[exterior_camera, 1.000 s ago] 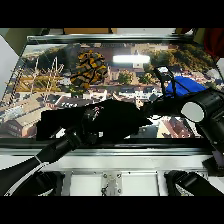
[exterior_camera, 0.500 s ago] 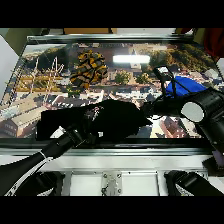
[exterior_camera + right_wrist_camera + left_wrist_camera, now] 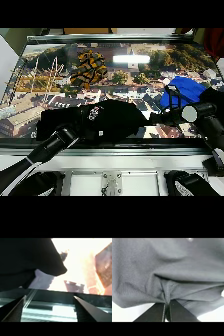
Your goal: Fold the clothes and pants, and hang the long-sleeved shirts on hangers.
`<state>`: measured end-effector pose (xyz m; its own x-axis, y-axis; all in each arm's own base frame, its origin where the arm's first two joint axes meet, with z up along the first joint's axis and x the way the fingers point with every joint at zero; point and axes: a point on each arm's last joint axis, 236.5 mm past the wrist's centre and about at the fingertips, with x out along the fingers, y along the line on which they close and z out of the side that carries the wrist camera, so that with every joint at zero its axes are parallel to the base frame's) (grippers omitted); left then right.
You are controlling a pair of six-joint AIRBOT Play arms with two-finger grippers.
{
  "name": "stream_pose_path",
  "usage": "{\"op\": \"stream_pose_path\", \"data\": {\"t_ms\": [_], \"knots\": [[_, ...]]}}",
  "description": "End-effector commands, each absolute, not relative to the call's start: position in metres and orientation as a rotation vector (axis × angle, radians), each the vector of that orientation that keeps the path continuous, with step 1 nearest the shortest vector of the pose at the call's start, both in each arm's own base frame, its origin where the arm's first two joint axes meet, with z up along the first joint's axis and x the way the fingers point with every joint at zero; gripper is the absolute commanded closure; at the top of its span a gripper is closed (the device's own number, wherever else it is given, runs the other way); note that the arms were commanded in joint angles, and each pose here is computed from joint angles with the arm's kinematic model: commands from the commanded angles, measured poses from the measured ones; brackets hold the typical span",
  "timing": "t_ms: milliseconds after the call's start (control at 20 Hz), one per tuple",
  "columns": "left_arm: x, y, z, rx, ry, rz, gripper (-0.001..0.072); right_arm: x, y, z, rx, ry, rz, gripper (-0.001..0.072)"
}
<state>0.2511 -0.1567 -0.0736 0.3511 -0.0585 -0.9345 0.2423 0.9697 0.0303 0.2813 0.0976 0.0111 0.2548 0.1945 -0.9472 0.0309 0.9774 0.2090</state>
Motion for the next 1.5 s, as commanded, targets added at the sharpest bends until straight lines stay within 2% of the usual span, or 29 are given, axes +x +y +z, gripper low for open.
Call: {"op": "stream_pose_path", "data": {"t_ms": [0,350,400,450,500,550,600,750,900,1000,1050,1150,1200,1400,1450], "knots": [[0.251,-0.166,-0.049,0.089,1.141,-0.232,0.0686,0.281,0.087,-0.041,0.468,1.341,0.040,0.0012],[0.243,-0.177,-0.046,0.017,1.164,-0.256,0.0686,0.330,0.120,-0.096,0.571,1.280,0.140,0.0020],[0.243,-0.177,-0.046,0.018,1.163,-0.256,0.0686,0.334,0.122,-0.102,0.556,1.282,0.161,0.0088],[0.244,-0.177,-0.045,0.016,1.162,-0.257,0.0686,0.338,0.123,-0.107,0.528,1.286,0.183,0.0187],[0.243,-0.178,-0.045,0.013,1.163,-0.258,0.0686,0.344,0.123,-0.108,0.493,1.282,0.208,0.0340],[0.242,-0.182,-0.045,-0.007,1.165,-0.267,0.0686,0.355,0.123,-0.102,0.458,1.263,0.231,0.0616],[0.244,-0.191,-0.042,-0.036,1.154,-0.295,0.0686,0.369,0.117,-0.091,0.420,1.232,0.237,0.0690],[0.260,-0.222,-0.026,-0.149,1.082,-0.363,0.0687,0.425,0.069,-0.029,0.252,1.118,0.159,0.0691],[0.275,-0.248,-0.027,-0.126,1.110,-0.386,0.0686,0.476,0.019,0.055,0.115,0.940,0.065,0.0691],[0.285,-0.270,-0.032,-0.104,1.122,-0.404,0.0686,0.489,0.014,0.083,0.086,0.874,0.071,0.0690],[0.289,-0.280,-0.037,-0.094,1.133,-0.409,0.0687,0.491,0.016,0.088,0.048,0.859,0.095,0.0629],[0.295,-0.289,-0.049,-0.073,1.168,-0.398,0.0687,0.485,0.022,0.084,0.003,0.883,0.146,0.0029],[0.296,-0.290,-0.056,-0.063,1.186,-0.390,0.0687,0.477,0.023,0.081,-0.013,0.917,0.163,0.0004],[0.294,-0.289,-0.071,-0.041,1.227,-0.371,0.0687,0.430,0.051,0.058,-0.039,1.072,0.240,0.0013],[0.294,-0.288,-0.071,-0.040,1.229,-0.369,0.0686,0.414,0.066,0.049,-0.061,1.102,0.274,0.0076]]}}
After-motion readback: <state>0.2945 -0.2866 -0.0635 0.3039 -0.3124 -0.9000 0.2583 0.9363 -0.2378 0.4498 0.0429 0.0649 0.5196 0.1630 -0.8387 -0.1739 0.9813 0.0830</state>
